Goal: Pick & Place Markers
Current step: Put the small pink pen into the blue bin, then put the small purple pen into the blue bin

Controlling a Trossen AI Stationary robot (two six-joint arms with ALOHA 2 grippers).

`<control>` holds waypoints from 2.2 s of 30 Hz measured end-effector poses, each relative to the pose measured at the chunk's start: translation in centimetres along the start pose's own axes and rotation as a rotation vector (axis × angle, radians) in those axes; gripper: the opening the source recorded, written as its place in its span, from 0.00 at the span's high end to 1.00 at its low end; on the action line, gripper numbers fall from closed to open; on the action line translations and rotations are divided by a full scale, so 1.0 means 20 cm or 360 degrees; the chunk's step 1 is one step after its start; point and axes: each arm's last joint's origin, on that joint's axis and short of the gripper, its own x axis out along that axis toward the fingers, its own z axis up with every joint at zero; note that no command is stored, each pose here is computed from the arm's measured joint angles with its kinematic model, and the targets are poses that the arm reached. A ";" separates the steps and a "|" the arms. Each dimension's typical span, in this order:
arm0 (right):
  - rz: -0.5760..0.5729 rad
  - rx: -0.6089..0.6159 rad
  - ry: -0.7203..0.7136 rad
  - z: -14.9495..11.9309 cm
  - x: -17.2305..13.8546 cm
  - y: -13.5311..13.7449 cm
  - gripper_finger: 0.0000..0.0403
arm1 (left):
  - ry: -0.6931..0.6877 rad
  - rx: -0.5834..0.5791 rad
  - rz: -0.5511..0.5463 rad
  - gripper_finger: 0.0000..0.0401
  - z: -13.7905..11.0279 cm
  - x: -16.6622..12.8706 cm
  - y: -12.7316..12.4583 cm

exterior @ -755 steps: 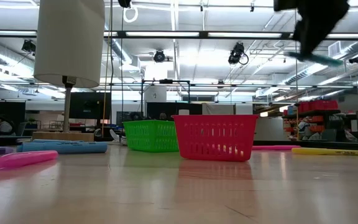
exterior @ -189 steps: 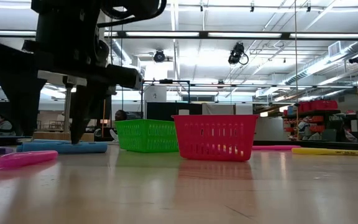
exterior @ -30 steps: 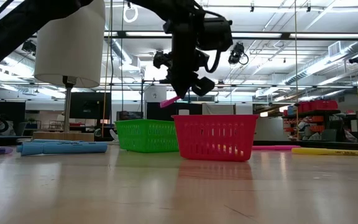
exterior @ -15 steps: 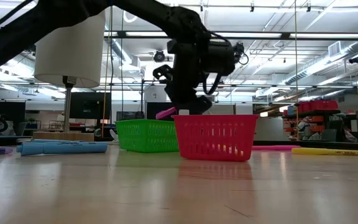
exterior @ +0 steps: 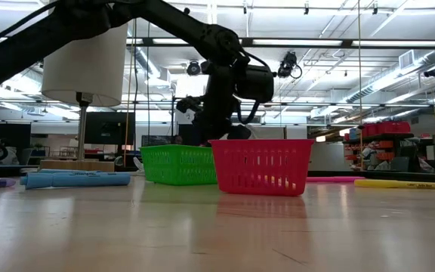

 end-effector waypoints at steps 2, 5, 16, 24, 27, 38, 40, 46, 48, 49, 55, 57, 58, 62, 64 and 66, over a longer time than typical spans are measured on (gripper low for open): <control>0.0001 0.0000 0.0000 0.00 0.00 0.00 0.70 | 0.0011 0.0012 -0.0008 0.78 0.00 0.01 0.00; 0.0001 0.0000 0.0000 0.00 0.00 0.00 0.70 | 0.0010 0.0029 -0.0009 0.65 0.00 0.01 0.00; 0.0001 -0.0001 0.0000 0.00 0.00 0.00 0.70 | 0.0010 0.0032 -0.0011 0.41 0.00 0.00 0.00; 0.0000 -0.0001 0.0002 0.00 0.00 0.00 0.70 | 0.0033 0.0036 -0.0038 0.40 0.00 0.00 0.00; -0.0001 0.0000 0.0012 0.00 0.00 0.00 0.70 | 0.0050 0.0046 -0.0059 0.41 0.00 -0.02 0.00; -0.0001 -0.0042 0.0010 0.00 0.00 0.00 0.70 | 0.0023 0.0012 -0.0247 0.41 0.11 -0.32 0.07; -0.0001 -0.0042 0.0010 0.00 0.00 0.00 0.70 | 0.0043 0.0012 -0.0297 0.41 0.12 -0.39 0.08; 0.0000 -0.0042 0.0009 0.00 0.00 0.00 0.70 | 0.0010 -0.0076 -0.0464 0.41 0.12 -0.58 0.07; -0.0001 -0.0043 0.0008 0.00 0.00 0.00 0.70 | -0.0010 -0.0072 -0.0496 0.41 0.10 -0.62 0.06; -0.0001 -0.0043 0.0008 0.00 0.00 0.00 0.70 | -0.0006 -0.0050 -0.0494 0.41 0.09 -0.64 0.06; -0.0001 -0.0044 0.0008 0.00 0.00 0.00 0.70 | 0.0115 0.0067 -0.0482 0.41 0.02 -0.68 0.07; -0.0001 -0.0044 0.0008 0.00 0.00 0.00 0.70 | 0.0214 0.0126 -0.0445 0.41 -0.03 -0.70 0.09; -0.0001 -0.0044 0.0008 0.00 0.00 0.00 0.70 | 0.0248 0.0143 -0.0437 0.41 -0.05 -0.71 0.09; -0.0001 -0.0044 0.0008 0.00 0.00 0.00 0.70 | 0.0301 0.0319 -0.0466 0.41 -0.16 -0.76 0.05; 0.0000 -0.0044 0.0008 0.00 0.00 0.00 0.70 | 0.0293 0.0392 -0.0458 0.41 -0.22 -0.78 0.04; 0.0000 -0.0044 0.0009 0.00 0.00 0.00 0.70 | 0.0296 0.0490 -0.0446 0.41 -0.28 -0.80 0.03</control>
